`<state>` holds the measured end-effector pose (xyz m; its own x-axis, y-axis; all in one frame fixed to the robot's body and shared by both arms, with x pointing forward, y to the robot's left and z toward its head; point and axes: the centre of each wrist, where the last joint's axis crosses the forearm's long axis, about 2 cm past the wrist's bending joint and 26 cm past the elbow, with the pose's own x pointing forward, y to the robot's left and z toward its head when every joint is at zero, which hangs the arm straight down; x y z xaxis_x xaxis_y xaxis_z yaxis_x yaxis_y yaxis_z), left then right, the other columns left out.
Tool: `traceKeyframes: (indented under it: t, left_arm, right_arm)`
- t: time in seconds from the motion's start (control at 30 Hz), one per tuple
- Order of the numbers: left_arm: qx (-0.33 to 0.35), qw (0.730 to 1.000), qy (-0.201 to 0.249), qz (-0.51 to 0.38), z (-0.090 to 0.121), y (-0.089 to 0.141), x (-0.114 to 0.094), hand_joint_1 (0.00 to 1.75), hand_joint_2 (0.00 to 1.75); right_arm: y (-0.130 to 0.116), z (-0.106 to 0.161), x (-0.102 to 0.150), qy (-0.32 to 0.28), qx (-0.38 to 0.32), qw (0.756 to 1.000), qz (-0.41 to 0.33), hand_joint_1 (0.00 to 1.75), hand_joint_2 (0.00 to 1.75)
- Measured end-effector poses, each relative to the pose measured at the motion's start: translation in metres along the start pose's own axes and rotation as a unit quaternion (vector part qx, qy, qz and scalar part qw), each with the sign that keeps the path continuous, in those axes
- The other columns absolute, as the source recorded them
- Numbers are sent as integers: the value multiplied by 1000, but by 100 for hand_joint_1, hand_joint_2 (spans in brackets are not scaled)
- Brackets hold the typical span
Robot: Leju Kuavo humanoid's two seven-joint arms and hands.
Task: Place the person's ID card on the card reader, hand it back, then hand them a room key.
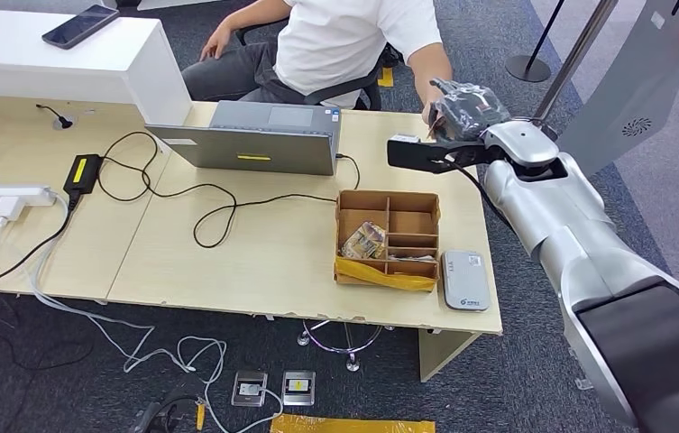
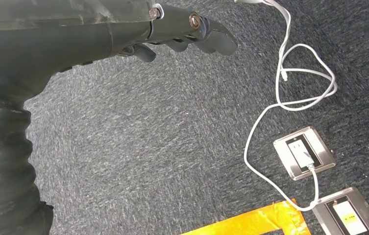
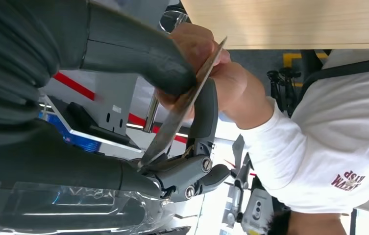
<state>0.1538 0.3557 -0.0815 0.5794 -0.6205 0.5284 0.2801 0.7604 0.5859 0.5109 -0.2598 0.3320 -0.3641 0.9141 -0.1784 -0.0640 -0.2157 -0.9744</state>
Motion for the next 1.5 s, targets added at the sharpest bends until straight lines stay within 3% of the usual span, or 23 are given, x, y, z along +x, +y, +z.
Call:
traceKeyframes:
  t: [0.5, 0.7, 1.1, 1.27, 1.37, 1.5]
  left_arm:
    - [3, 1000, 1, -1, 1, 0, -1, 0, 175]
    - [8, 1000, 4, -8, 1, 0, -1, 0, 175]
    - [15, 1000, 12, -6, 5, -4, -6, 0, 175]
    - [17, 1000, 14, -2, 7, -6, -9, 0, 175]
    - [17, 1000, 18, 3, 10, -8, -13, 0, 175]
    - [18, 999, 25, 9, 14, -11, -19, 0, 175]
  right_arm:
    - [-7, -1, 2, 3, -85, 996, -20, 0, 175]
    - [-22, 2, -9, -5, -157, 986, -48, 0, 175]
    - [-52, 4, -13, -42, -226, 971, -69, 0, 175]
    - [-59, 3, -9, -78, -235, 961, -126, 0, 175]
    - [-51, 2, -3, -110, -214, 952, -191, 0, 175]
    - [-21, 4, 7, -132, -180, 940, -259, 0, 175]
